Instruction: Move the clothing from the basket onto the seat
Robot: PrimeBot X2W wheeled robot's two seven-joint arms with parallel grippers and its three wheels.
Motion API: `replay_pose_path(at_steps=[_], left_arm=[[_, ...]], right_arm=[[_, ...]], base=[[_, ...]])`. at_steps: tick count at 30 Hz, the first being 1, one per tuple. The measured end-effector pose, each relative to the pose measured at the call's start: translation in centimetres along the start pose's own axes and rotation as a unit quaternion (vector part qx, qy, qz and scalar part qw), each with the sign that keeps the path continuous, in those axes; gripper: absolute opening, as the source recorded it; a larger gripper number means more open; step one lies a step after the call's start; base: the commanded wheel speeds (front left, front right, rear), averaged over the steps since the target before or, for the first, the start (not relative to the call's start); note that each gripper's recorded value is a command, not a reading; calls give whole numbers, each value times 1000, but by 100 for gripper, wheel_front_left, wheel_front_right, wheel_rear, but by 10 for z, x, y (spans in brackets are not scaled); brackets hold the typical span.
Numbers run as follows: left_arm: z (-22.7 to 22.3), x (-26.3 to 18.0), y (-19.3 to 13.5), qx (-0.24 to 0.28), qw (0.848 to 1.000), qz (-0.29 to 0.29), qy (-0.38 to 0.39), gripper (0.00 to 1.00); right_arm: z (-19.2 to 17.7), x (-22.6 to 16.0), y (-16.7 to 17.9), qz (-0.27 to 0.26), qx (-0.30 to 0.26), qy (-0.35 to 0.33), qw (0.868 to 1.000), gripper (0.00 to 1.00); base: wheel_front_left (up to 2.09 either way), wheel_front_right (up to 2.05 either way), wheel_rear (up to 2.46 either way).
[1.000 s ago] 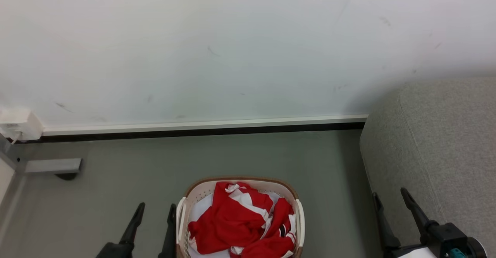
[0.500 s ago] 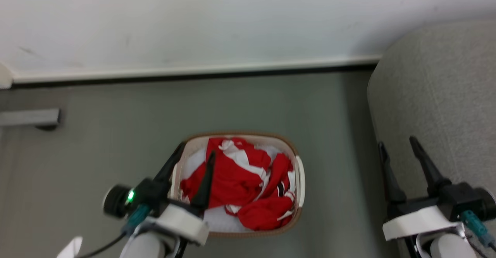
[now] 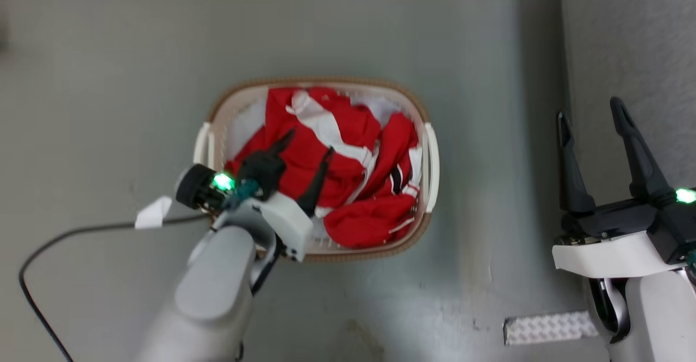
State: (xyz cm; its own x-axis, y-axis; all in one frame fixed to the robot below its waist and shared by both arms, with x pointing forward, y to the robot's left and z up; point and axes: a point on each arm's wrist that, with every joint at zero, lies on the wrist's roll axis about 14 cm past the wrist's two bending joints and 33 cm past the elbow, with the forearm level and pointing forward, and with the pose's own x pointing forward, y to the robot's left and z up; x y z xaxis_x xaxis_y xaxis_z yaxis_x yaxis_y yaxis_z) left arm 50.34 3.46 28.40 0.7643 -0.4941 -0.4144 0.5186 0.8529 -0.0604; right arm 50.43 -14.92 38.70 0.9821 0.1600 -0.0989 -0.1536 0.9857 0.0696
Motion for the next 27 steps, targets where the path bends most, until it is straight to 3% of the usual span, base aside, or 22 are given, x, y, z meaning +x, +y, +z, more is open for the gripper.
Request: replay_pose_path(at_steps=[7,27], left_arm=[[-81,16,16,-28,992,24,123,100],[-133,48,24,-74,979,28,190,100]], right_arm=[[-38,4,-3,0,-1,34,999,100],[-77,-5,-15,-12,-1,78,997,100]], base=[[0,0,0],[0,0,0]])
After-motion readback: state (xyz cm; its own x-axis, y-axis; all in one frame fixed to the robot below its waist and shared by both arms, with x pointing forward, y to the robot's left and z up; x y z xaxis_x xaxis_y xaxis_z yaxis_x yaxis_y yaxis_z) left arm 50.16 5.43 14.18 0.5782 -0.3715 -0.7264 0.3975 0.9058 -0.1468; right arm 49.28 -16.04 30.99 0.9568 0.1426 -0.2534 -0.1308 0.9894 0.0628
